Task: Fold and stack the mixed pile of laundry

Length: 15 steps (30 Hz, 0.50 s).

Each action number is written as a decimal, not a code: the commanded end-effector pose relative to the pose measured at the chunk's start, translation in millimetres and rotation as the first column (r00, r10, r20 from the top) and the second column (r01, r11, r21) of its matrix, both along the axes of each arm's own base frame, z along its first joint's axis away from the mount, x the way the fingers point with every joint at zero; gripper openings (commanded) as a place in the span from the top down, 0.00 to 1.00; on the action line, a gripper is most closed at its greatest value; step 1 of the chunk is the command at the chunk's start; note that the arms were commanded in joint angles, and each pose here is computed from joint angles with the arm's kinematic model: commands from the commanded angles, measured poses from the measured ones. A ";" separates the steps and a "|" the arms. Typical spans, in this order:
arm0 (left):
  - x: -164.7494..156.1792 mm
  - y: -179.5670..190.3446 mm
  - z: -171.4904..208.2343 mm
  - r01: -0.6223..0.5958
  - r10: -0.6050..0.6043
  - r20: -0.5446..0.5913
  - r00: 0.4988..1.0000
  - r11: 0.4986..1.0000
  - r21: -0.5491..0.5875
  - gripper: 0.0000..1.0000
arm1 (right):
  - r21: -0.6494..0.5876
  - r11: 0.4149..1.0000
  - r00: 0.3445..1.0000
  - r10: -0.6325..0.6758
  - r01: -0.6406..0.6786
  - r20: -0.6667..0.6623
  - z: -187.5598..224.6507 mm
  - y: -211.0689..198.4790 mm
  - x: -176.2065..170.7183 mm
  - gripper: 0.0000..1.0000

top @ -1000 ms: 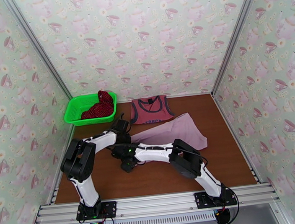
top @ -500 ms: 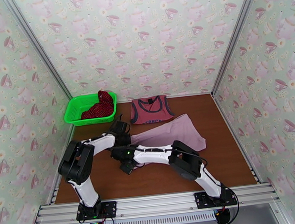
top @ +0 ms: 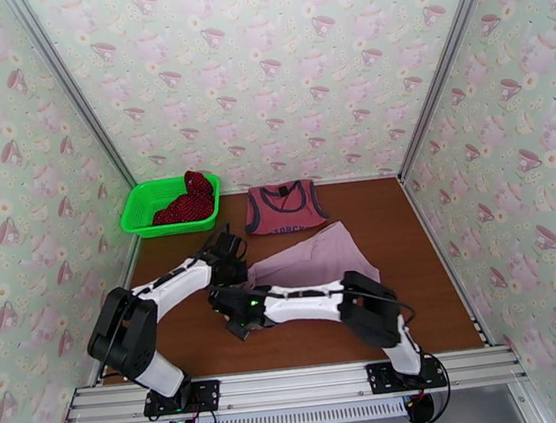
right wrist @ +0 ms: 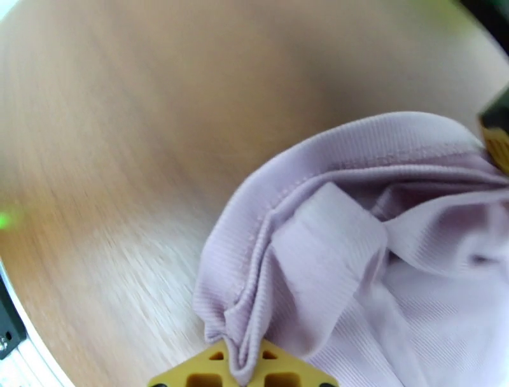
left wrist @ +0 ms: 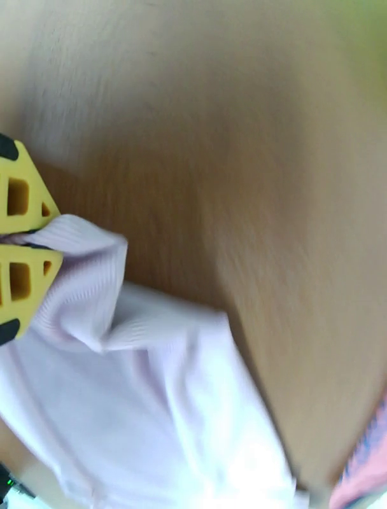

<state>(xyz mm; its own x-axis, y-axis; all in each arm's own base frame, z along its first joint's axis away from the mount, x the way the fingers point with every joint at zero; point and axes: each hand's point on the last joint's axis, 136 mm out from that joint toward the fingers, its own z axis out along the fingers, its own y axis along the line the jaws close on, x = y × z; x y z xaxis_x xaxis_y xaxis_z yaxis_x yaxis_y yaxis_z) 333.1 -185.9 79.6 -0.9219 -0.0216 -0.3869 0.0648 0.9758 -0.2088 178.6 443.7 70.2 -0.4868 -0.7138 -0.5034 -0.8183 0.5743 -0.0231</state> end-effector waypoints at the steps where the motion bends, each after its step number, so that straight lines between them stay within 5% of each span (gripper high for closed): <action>1: 3.3 -34.0 34.0 0.104 -0.103 0.023 0.994 0.993 -0.048 1.00 | 0.100 0.980 0.975 -0.185 0.173 0.126 44.9 -28.4 28.7 1.00; 15: 52.8 -162.8 27.3 0.274 -0.274 -0.005 0.962 0.962 -0.015 1.00 | 0.050 0.857 0.836 -0.513 0.513 0.194 25.6 -194.5 45.2 1.00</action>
<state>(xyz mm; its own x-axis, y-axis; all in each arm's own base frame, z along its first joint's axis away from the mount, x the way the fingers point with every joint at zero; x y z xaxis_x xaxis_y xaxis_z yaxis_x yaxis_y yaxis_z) 387.2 -343.5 116.1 -0.8886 0.1867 -0.4191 0.3155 0.9119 -0.2627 218.8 271.6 90.8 -0.6629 -0.4584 -0.5919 -0.4743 0.8689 -0.1417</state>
